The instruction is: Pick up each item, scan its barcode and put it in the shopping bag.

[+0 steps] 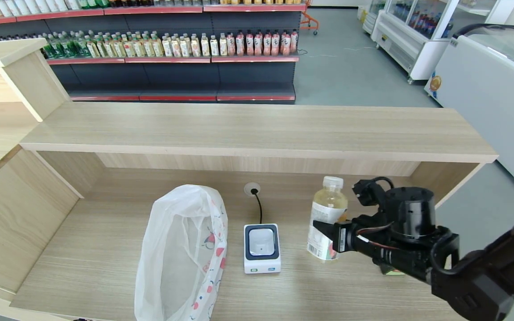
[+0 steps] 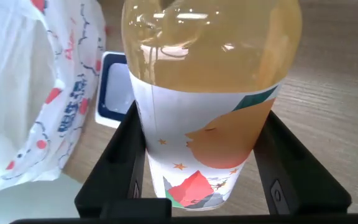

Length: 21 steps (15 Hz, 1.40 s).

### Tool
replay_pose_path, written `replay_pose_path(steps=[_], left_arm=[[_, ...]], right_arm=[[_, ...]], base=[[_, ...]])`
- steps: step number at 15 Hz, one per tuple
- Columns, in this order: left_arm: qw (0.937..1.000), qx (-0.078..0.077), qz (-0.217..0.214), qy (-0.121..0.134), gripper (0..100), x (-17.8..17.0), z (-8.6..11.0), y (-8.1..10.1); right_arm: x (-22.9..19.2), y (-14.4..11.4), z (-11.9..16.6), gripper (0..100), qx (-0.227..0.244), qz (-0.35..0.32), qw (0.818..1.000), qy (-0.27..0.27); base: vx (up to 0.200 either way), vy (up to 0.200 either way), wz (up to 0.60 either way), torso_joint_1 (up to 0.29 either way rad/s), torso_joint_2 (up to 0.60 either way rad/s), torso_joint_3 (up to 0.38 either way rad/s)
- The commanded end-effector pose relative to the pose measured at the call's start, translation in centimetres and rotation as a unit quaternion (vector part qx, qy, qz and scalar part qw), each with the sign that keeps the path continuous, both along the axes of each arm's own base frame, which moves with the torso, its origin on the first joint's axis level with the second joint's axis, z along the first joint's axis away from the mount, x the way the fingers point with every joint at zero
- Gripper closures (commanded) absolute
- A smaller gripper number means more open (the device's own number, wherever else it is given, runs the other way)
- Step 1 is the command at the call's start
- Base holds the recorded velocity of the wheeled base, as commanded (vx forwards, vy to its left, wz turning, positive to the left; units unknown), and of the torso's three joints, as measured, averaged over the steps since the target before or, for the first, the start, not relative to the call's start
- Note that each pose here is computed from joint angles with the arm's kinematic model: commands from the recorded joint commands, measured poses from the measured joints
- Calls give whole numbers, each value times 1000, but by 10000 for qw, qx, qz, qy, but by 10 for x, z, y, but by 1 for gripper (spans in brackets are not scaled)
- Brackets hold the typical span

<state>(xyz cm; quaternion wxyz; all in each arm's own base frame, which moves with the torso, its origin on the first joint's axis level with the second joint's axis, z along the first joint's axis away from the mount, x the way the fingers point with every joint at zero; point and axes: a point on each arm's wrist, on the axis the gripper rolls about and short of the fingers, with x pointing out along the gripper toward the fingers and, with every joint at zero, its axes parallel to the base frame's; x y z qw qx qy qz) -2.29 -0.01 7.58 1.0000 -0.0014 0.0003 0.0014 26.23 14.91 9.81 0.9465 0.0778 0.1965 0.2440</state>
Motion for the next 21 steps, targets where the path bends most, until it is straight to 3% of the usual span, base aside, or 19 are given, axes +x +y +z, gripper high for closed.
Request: replay_pose_path(steps=[1,4,10,17,21], left_arm=[[10000,-2,2,4,0,0,0,0],[10000,-2,2,4,0,0,0,0],[10000,-2,2,4,0,0,0,0],[10000,-2,9,4,0,0,0,0],[10000,-2,9,4,0,0,0,0]], right_arm=[[-28,-22,37,100,687,471,9961,-290],[-44,-24,48,100,1075,1386,9842,-226],[-56,5,41,100,1318,2597,9564,210],[-46,26,20,100,1351,3233,9353,498],[-42,33,17,100,1352,3312,9324,503]], base=[[0,0,0,0,0,0],[0,0,0,0,0,0],[0,0,0,0,0,0],[0,0,0,0,0,0],[0,0,0,0,0,0]])
